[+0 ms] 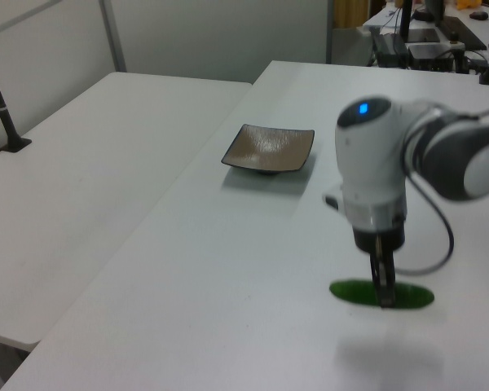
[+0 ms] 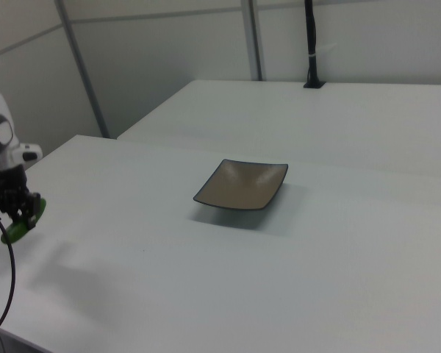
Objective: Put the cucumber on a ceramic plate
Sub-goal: 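Close the gripper around the cucumber, then lift the cucumber and carry it toward the brown square plate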
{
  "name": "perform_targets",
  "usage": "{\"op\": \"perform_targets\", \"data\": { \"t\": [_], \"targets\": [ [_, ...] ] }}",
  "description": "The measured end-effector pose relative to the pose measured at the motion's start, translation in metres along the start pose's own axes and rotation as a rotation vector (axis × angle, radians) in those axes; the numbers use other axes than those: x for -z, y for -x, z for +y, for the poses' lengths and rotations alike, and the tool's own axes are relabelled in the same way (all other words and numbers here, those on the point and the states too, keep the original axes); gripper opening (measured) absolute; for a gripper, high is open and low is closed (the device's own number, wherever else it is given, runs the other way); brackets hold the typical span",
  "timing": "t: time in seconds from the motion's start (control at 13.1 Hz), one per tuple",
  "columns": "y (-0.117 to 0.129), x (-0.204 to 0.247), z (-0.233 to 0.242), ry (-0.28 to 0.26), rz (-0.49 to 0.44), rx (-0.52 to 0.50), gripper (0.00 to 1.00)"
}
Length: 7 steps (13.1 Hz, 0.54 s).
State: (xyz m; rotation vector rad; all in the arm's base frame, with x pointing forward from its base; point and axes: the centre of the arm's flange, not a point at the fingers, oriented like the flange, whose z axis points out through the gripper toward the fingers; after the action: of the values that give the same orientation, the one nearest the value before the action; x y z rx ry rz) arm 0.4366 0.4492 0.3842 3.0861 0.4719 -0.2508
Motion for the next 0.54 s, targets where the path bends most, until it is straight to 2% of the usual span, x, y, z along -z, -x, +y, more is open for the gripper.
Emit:
{"op": "perform_targets", "data": {
  "t": [0.38, 0.54],
  "targets": [
    [0.012, 0.112, 0.090, -0.045, 0.063, -0.050, 0.42],
    [0.018, 0.139, 0.127, -0.055, 0.074, -0.064, 0.42]
  ]
}}
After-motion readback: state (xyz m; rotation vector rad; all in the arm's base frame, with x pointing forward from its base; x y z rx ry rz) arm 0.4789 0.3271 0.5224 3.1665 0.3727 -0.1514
